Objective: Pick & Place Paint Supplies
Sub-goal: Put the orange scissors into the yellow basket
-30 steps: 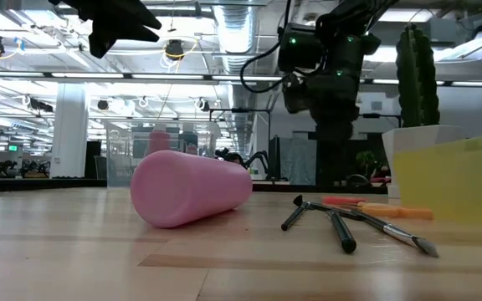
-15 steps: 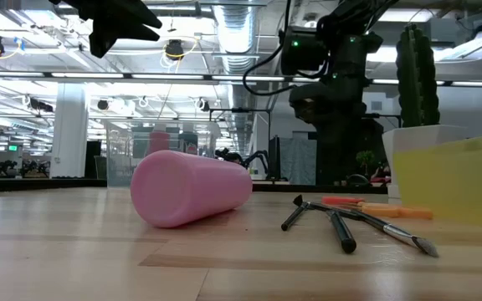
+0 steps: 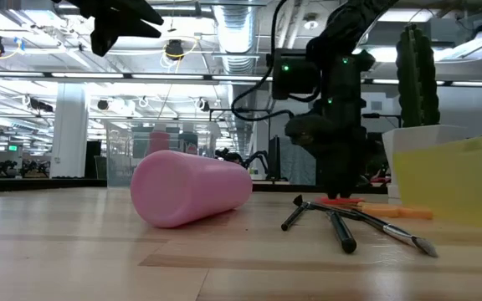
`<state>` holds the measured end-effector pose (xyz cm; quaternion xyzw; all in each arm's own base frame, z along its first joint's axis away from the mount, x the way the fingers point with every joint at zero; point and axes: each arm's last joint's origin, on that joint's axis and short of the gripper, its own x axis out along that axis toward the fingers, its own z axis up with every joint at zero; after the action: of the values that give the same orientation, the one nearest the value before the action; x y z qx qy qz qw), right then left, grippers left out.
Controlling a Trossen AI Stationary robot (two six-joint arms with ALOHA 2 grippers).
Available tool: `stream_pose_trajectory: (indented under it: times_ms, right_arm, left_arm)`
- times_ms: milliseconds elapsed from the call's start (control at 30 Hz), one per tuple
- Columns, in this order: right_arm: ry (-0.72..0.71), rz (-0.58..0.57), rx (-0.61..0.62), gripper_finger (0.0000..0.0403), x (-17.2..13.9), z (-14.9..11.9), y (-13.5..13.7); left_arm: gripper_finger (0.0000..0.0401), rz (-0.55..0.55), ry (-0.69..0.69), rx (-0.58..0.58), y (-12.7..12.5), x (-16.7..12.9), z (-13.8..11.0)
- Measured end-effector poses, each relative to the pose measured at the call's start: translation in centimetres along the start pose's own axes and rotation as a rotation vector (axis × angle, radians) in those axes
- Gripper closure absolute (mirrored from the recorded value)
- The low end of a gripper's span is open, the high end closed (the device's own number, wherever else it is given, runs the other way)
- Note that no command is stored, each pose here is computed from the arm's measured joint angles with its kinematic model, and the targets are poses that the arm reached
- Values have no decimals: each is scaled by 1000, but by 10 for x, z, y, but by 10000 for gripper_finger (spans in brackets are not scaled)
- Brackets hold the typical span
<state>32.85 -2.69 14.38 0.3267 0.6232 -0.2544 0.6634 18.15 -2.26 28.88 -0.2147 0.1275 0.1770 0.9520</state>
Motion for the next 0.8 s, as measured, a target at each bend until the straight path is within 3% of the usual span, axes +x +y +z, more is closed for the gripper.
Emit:
stream_pose_trajectory:
  times_ms: [800]
  right_arm:
    - [-72,17,-59,267,-1,-8,17]
  left_arm:
    - [304,-7,-10,-35,-1,0,1]
